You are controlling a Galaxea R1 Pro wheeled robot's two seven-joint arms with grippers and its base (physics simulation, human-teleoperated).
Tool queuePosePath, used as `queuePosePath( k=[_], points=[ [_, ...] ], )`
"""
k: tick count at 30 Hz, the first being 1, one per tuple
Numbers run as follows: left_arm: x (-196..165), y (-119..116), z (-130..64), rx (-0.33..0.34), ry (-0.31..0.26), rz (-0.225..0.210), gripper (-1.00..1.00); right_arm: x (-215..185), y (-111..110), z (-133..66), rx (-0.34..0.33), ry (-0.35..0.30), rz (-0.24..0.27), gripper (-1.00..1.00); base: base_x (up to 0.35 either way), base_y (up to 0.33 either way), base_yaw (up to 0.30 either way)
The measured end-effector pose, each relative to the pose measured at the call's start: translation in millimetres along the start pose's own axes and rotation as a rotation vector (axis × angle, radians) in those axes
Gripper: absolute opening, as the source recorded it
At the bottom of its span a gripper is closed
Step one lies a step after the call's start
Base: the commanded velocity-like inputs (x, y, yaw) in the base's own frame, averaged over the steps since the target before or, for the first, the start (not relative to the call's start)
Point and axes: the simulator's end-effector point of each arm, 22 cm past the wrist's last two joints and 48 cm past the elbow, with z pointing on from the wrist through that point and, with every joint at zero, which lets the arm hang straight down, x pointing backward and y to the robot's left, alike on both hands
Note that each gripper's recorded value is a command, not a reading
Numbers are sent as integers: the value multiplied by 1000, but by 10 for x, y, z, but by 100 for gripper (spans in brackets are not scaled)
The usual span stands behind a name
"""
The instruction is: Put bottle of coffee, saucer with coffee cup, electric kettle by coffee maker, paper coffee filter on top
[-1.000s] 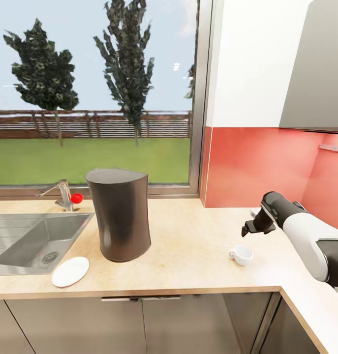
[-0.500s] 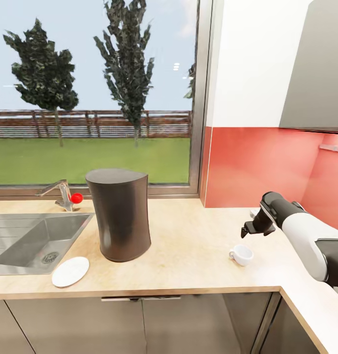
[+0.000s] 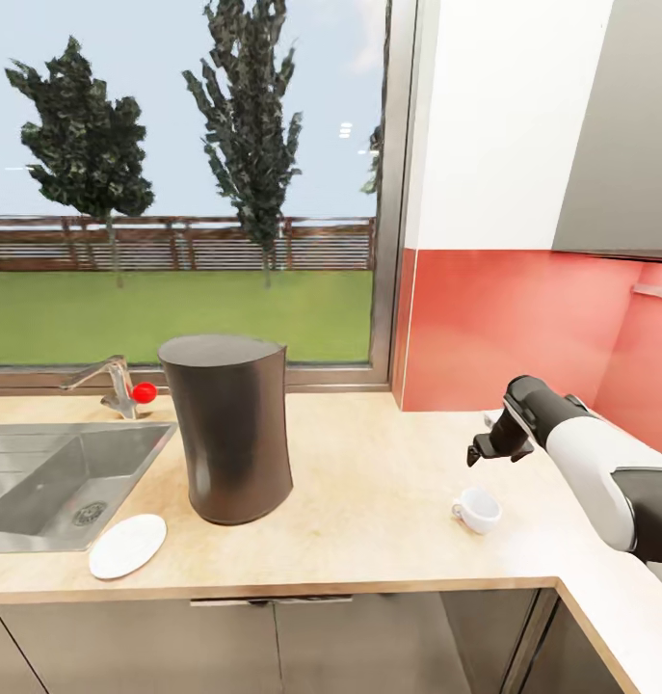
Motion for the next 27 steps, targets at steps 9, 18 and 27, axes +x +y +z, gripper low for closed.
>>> queuePosePath(
  k=[9,18,27],
  points=[
    [22,-34,-2,4,3,0,100,104,-10,66,-9,28,10,100,8,-3,0],
    [32,-49,40,5,4,0,100,238,-32,177,-21,61,26,100,0,0,0],
    [47,-67,140,6,3,1,100,284,-50,293,-14,69,27,100,0,0,0]
  ],
)
